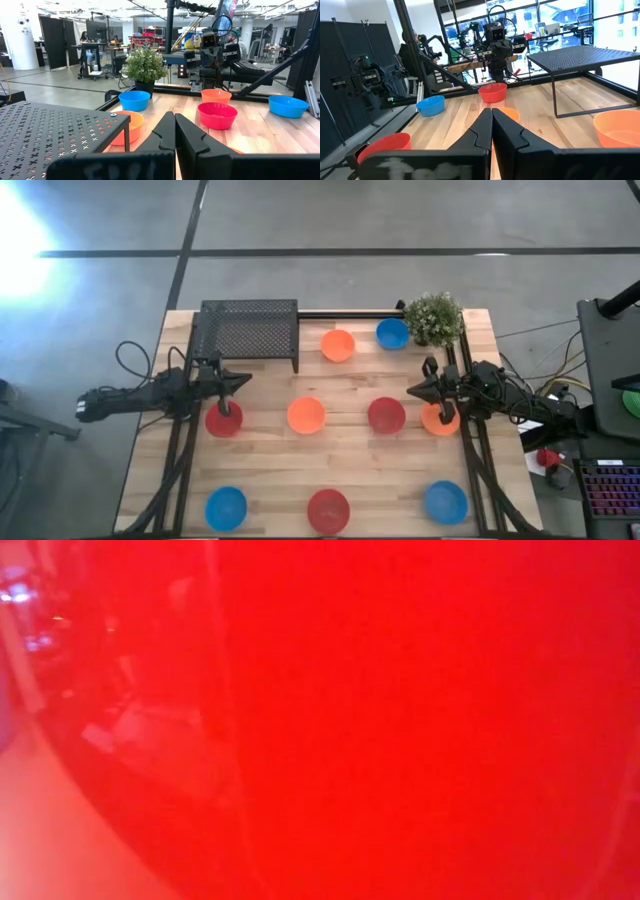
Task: Pick & Place Mini bowls
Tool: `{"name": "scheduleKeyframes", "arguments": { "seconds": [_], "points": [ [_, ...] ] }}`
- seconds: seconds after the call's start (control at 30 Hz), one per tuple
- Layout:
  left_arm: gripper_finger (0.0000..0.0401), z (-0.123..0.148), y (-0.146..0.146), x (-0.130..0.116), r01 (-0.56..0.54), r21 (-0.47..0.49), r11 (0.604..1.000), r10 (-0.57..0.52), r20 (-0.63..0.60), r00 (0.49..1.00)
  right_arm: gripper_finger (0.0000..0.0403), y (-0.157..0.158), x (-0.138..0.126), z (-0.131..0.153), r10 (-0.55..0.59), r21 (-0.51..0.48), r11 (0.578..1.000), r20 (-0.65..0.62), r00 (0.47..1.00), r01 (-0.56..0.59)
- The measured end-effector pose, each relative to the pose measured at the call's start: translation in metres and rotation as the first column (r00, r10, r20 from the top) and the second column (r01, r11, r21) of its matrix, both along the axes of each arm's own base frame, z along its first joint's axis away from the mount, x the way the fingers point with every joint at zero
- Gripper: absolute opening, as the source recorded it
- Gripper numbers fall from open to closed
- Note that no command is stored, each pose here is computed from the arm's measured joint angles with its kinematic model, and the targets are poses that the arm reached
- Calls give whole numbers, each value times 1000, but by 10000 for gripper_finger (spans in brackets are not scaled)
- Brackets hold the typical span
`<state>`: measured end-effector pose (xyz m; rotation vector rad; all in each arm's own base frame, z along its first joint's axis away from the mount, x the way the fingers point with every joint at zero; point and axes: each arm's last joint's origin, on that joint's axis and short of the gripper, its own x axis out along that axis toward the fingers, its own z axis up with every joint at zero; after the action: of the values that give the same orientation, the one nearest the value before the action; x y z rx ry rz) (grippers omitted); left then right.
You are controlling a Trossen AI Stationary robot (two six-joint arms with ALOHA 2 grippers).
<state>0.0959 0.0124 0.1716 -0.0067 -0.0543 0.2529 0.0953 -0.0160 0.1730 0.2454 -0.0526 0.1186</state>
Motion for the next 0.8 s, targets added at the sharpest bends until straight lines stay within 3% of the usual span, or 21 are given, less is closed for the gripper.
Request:
{"name": "scheduleKeyframes", "arguments": {
  "seconds": [0.53, 0.67, 0.8],
  "points": [
    [0, 0, 0, 0, 0, 0, 1000, 0, 0, 1000, 9, -1, 0, 1, -32, 1, 1000, 6, 999, 32],
    [0, 0, 0, 0, 0, 0, 1000, 0, 0, 1000, 9, -1, 0, 2, -35, 48, 998, 12, 999, 34],
    [0, 0, 0, 0, 0, 0, 1000, 0, 0, 1000, 8, -1, -1, 9, -53, -13, 998, 94, 994, 55]
  ]
}}
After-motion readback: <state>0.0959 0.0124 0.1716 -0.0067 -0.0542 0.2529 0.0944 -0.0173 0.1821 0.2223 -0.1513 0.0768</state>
